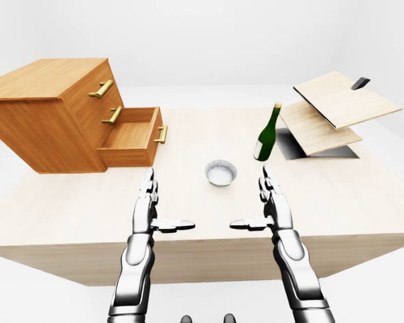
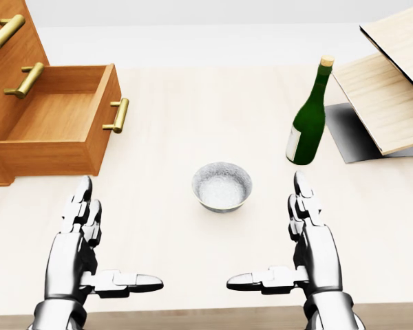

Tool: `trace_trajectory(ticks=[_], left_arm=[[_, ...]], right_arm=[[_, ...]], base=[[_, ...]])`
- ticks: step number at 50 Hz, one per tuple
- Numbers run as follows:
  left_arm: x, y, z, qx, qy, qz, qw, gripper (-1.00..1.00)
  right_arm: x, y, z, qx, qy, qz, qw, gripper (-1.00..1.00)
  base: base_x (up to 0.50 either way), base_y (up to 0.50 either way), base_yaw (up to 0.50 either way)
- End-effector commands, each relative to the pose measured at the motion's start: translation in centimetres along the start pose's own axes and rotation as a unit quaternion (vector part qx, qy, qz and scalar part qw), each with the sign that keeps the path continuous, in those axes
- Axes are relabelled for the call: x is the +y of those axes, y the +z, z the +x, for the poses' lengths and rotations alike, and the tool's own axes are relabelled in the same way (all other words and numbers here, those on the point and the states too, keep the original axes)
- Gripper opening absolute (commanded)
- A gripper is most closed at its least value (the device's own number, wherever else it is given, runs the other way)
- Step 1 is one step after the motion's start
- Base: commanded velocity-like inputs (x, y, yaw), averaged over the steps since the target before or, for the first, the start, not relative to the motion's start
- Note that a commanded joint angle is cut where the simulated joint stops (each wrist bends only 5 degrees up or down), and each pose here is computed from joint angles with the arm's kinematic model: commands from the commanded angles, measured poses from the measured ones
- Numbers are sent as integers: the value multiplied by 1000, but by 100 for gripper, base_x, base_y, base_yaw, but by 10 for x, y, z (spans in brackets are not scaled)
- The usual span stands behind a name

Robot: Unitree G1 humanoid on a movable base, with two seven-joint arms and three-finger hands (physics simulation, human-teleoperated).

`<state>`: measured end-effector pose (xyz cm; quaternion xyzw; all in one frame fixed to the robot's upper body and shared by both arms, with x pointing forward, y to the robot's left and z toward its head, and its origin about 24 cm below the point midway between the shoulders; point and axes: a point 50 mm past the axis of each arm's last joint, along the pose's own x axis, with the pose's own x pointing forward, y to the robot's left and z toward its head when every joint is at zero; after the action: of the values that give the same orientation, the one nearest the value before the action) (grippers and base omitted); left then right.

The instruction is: Put the bowl on top of the cabinet.

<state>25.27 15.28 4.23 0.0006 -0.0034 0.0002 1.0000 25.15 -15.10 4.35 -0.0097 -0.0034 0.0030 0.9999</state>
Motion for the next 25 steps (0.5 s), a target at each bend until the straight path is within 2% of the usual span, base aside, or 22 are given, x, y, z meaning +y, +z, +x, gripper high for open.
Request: trace_trajectory(ticks=[1,7,17,18,21,25], left_arm=[[8,5,-4,-11,0,0,1000,100],[9,17,-17,-29,-4,-4,1000,100],[13,22,-19,-37,-3,-9,999,100],[7,-1,1,4,0,0,1000,100],[7,-4,3,5,2,3,1000,100],[9,-1,3,5,2,2,1000,100]], right_arm=[[0,10,-10,-14,8,-32,999,100],[3,20,-21,-26,8,-45,999,100],[10,15,-20,-20,13,-60,998,100],[-9,-2,2,3,-3,10,1000,100],[-12,-12,6,14,-13,2,1000,100],[-10,-11,6,14,-20,-19,1000,100]], base=[[0,0,0],[0,0,0],[0,0,0],[0,0,0],[0,0,0],[0,0,0]])
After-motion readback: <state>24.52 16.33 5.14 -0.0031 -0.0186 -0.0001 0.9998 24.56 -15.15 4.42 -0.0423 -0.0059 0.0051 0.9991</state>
